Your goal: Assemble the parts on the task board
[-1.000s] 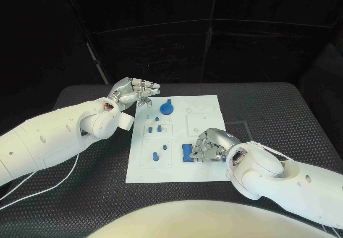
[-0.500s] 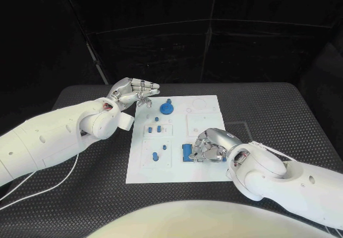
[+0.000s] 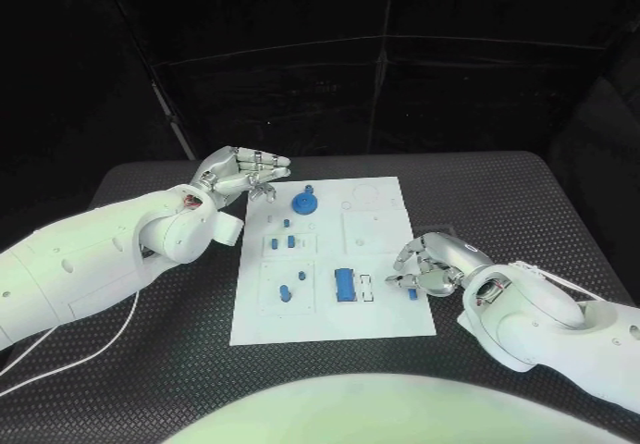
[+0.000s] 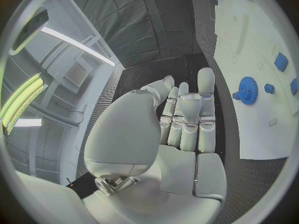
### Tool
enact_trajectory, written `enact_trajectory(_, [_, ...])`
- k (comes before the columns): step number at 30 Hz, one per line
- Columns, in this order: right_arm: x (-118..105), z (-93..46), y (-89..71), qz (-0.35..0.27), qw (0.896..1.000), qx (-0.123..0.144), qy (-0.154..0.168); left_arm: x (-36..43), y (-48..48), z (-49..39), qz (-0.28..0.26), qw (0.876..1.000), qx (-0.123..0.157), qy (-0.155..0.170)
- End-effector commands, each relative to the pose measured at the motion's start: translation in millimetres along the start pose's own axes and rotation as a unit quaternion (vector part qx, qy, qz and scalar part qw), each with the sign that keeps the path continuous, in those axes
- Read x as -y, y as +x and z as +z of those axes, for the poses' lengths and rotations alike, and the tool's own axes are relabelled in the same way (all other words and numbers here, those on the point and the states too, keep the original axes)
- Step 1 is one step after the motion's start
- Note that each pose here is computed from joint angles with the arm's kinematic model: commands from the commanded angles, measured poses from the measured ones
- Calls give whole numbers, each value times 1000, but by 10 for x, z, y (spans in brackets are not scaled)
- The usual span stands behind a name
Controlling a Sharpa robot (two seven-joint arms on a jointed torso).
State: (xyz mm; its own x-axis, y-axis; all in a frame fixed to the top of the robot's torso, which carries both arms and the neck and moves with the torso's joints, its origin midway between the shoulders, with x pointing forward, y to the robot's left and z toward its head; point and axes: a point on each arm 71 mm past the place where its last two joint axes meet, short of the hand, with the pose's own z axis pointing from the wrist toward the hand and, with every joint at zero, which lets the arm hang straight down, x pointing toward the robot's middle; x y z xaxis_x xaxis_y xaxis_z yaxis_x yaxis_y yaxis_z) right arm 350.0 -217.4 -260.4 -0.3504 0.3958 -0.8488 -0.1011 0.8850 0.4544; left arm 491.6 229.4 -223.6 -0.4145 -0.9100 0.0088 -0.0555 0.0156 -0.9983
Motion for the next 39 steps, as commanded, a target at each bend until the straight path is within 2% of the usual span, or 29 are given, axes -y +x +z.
enact_trajectory(1, [42, -30, -52, 12, 1000, 14, 3, 13, 9, 1, -3, 1000, -3, 4])
enact_trajectory(8, [170, -56, -106, -26, 999, 24, 23, 6, 18, 0, -4, 1000, -4, 3])
enact_trajectory(15, [227, -36, -87, -57, 997, 14, 40, 2, 23, 1, -4, 1000, -5, 3])
enact_trajectory(29, [245, 17, 16, -94, 994, -21, 59, -6, 17, -3, -4, 1000, -5, 2])
enact_trajectory(39, [258, 0, 143, -106, 991, -50, 66, -11, 13, -2, -4, 1000, -4, 1])
